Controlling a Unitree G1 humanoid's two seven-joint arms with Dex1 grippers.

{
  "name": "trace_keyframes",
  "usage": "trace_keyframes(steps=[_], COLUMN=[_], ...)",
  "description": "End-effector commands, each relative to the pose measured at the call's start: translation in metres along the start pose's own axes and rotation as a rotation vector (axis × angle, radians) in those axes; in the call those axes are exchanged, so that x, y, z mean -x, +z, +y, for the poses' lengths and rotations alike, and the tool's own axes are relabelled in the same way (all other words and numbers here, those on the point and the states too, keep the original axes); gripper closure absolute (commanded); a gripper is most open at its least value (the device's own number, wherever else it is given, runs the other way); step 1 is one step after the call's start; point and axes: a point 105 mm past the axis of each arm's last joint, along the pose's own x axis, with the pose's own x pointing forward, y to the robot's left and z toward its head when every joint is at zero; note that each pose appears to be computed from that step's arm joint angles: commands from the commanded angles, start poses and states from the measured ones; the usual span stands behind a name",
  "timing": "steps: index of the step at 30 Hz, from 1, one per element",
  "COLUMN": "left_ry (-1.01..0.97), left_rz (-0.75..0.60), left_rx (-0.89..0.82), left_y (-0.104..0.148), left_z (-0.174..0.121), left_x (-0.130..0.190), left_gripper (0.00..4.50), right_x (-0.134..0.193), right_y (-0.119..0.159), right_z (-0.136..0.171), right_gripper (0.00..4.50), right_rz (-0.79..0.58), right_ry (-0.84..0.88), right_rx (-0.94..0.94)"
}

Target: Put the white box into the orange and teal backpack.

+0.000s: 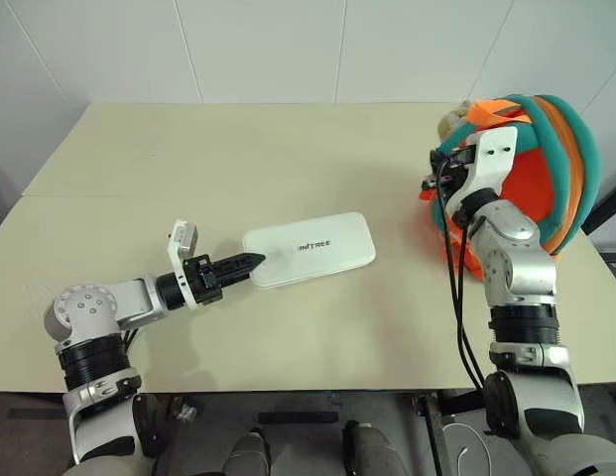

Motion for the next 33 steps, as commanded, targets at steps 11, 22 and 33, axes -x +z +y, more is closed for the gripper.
trace_keyframes(steps=[11,22,33], left_ry=[0.173,0.153,0.154], left_rz=[-0.231,-0.197,-0.173], left_rx=[-0.170,-0.204,-0.235], left_y=[0.080,0.086,0.089], left_z=[-0.001,-0.005,-0.007], left_x=[0.066,0.062,0.063], left_gripper=[3.27,3.27,3.27], right_x=[0.065,0.129,0.148], right_y=[0.070,0.076,0.076], right_z=[0.120,0.157,0.149], right_gripper=[4.50,4.50,4.50], right_rz=[-0.086,-0.017,0.012], right_ry=[0.698,1.126,1.235], right_rx=[0.003,0.008,0.069])
